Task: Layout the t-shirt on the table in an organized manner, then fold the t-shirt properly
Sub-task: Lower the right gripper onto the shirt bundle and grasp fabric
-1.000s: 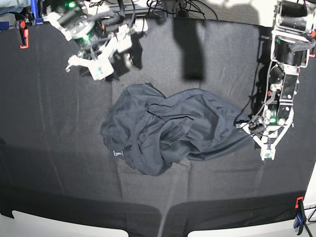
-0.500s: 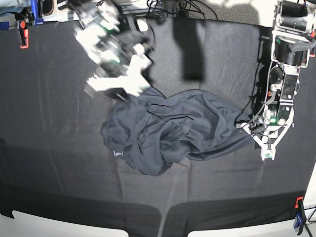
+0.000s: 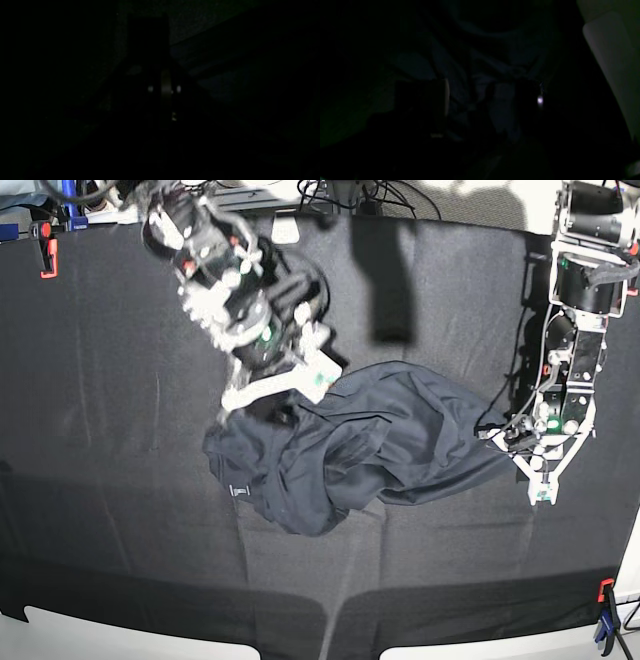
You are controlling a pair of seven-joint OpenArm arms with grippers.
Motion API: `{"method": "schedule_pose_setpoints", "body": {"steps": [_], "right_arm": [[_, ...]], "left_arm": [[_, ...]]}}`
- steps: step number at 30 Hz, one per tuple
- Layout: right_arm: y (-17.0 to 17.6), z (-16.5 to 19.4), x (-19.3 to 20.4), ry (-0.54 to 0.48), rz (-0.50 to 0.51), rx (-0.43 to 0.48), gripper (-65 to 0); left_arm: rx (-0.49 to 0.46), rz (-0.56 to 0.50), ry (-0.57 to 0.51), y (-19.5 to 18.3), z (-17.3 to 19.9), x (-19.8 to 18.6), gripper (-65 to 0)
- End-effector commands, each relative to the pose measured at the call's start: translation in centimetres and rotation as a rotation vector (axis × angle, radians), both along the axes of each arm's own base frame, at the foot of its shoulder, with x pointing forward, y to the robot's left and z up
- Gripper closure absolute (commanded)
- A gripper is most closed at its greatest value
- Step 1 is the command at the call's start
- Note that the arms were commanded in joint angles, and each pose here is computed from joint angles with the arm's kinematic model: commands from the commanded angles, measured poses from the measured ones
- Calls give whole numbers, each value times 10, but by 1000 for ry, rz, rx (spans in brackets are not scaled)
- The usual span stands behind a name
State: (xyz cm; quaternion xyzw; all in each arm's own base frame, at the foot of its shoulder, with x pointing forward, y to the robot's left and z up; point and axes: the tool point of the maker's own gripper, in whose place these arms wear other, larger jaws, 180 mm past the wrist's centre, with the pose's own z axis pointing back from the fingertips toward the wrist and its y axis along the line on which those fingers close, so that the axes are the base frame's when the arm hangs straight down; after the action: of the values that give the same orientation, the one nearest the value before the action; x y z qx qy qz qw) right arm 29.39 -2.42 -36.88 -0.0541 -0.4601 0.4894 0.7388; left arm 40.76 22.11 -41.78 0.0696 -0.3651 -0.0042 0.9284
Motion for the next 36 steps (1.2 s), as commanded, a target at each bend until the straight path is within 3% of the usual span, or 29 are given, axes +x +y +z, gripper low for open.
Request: {"method": "schedule_pose_setpoints", "body": {"steps": [1,19,27,36], "right_arm": [[7,8,7,-21,19,22,-401],[12,-3,5,33,2,57,-400],[0,-29,12,57,-102,59,-400],[17,-13,22,7,-182,148,-400]], "left_arm": [[18,-11,-61,5,20,15,0],[18,-11,-61,5,20,15,0],[18,-11,-61,5,20,15,0],[18,-12,-66,5,21,16,0]]}}
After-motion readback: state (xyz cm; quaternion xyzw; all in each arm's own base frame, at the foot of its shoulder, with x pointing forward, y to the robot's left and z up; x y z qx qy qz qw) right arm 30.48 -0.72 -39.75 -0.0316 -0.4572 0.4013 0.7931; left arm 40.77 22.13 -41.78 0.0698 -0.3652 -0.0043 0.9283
